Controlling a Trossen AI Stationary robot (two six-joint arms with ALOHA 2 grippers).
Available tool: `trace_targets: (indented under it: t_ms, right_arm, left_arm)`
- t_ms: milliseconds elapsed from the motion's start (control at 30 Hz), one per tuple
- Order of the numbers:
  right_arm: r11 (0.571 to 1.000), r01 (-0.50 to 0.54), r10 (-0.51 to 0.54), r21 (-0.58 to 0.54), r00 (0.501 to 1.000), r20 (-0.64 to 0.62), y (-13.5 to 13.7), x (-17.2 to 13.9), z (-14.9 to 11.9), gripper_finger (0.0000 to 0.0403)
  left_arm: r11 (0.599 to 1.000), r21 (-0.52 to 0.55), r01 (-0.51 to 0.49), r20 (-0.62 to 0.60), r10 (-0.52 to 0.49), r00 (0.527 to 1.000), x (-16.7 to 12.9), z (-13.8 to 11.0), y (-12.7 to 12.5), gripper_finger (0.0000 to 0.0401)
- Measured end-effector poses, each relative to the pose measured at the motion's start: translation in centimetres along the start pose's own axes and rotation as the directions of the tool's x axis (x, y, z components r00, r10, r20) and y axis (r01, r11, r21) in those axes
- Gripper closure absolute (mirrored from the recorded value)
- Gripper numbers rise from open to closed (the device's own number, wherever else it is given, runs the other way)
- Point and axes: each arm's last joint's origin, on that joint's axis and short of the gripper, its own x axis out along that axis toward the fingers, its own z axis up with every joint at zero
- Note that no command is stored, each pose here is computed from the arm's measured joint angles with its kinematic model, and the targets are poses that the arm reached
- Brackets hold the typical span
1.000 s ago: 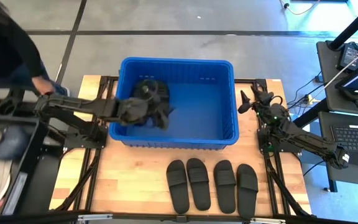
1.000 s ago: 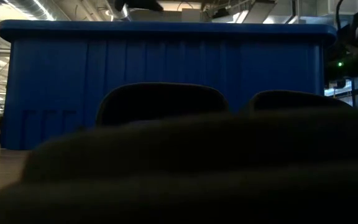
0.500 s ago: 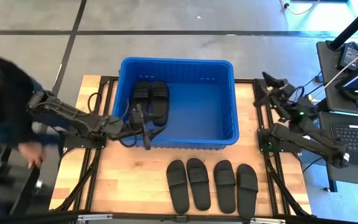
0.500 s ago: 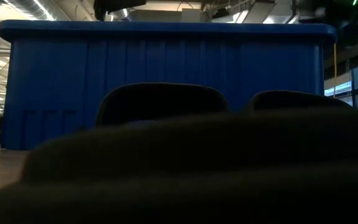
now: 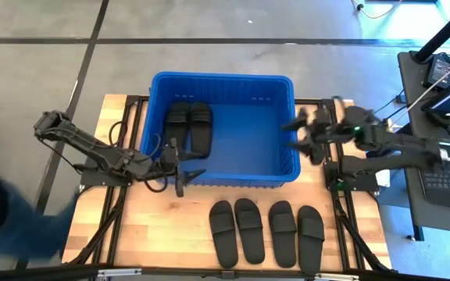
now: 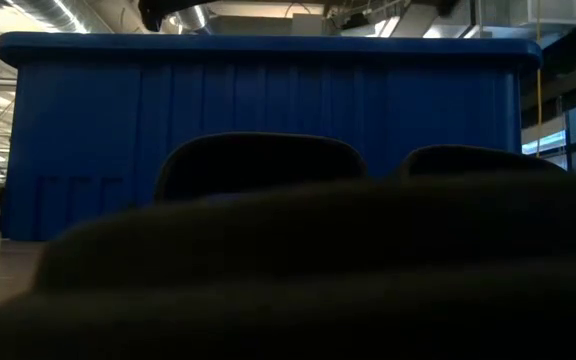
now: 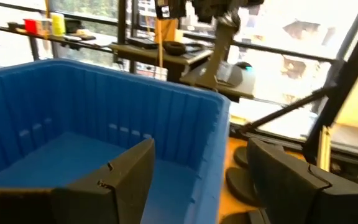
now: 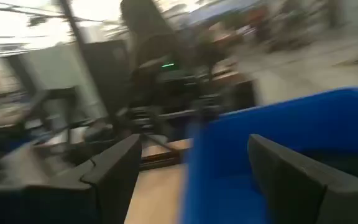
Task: Pick and place slides into bin
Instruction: Put the black slide into the blue bin
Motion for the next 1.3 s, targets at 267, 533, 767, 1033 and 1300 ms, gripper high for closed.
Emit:
trace_targets:
  t_ms: [267, 533, 767, 1033, 1300]
  right_arm:
    - [0.961, -0.262, 0.276, 0.086, 0.917, -0.29, 7.7, 7.6, -2.2, 0.0109]
    - [0.986, 0.164, -0.099, 0.019, 0.677, -0.73, 15.3, 8.0, -7.1, 0.0109]
    - [0.917, 0.36, -0.312, -0.169, 0.386, -0.868, 20.4, 5.6, -11.9, 0.0109]
    - [0.841, 0.418, -0.407, -0.344, 0.07, -0.911, 23.7, 2.0, -17.9, 0.0109]
    - [0.837, 0.356, -0.439, -0.416, -0.017, -0.898, 24.5, 1.9, -20.9, 0.0109]
  left_arm:
    - [0.995, 0.032, 0.093, -0.06, -0.09, 0.994, -0.9, -0.8, -1.3, 0.0153]
    - [0.991, 0.055, 0.123, -0.065, -0.119, 0.991, -1.4, -0.9, -1.9, 0.0153]
    - [0.985, 0.118, 0.126, -0.066, -0.119, 0.991, -1.4, -0.9, -1.8, 0.0153]
    - [0.985, 0.121, 0.125, -0.066, -0.118, 0.991, -1.3, -0.9, -1.8, 0.0153]
    - [0.987, 0.123, 0.105, -0.067, -0.097, 0.993, -1.1, -0.9, -1.5, 0.0153]
